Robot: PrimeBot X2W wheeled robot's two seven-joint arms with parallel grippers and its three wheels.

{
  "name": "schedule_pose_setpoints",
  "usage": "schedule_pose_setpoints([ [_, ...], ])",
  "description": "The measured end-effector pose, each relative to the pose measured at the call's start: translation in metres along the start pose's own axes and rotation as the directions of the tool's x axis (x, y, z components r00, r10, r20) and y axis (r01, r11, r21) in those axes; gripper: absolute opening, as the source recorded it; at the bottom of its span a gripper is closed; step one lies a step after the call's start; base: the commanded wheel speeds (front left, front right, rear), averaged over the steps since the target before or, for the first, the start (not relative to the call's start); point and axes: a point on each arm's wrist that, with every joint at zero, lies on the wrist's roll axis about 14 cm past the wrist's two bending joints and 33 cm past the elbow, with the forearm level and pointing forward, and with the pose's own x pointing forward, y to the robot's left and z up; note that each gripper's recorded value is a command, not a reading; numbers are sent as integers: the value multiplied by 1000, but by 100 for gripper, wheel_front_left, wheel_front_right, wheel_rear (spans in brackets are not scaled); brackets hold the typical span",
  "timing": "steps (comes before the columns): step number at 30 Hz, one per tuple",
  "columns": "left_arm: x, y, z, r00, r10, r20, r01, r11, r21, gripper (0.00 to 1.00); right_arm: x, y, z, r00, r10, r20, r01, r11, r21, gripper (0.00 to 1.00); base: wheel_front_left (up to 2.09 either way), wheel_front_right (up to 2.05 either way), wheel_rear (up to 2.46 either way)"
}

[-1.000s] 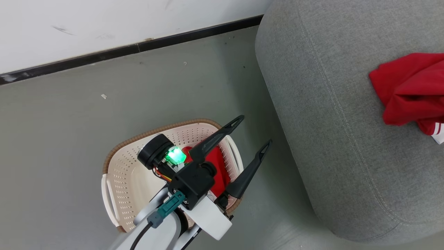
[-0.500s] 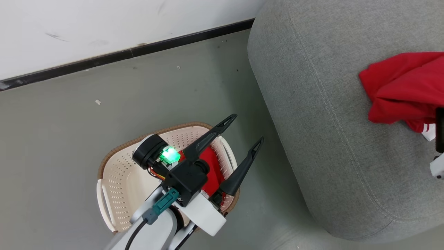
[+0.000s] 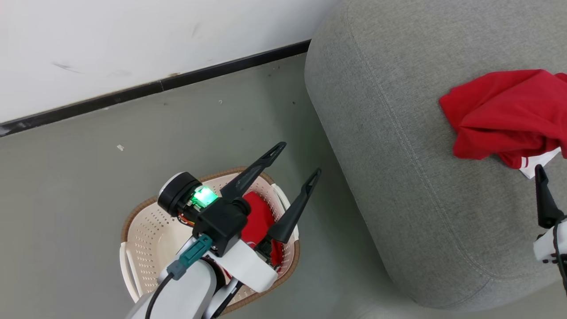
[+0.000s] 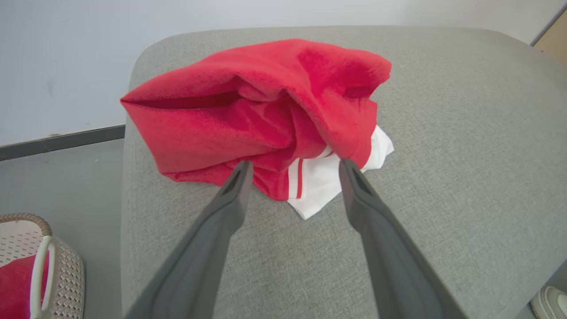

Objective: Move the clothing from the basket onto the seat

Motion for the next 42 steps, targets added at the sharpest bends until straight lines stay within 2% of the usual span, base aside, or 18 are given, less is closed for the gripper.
schedule_pose_setpoints([
  [5,-3,3,0,1000,23,3,-23,1000,-2,100,-12,2,10,999,-5,42,5,1000,14,100,0,0,0],
  [12,-10,13,4,997,74,8,-74,997,22,100,-17,10,43,988,12,151,-15,1000,19,100,0,0,0],
  [22,-39,46,18,969,244,33,-245,967,64,100,-15,71,91,943,147,297,-165,986,37,100,0,0,0],
  [27,-63,70,25,931,362,44,-364,927,86,100,-17,108,113,902,249,354,-264,965,-5,100,0,0,0],
  [32,-93,93,32,881,471,50,-473,872,127,100,-22,136,129,865,312,392,-328,944,-27,100,0,0,0],
  [42,-151,116,49,767,635,85,-640,754,149,100,-32,156,148,823,362,439,-367,927,-75,100,0,0,0],
])
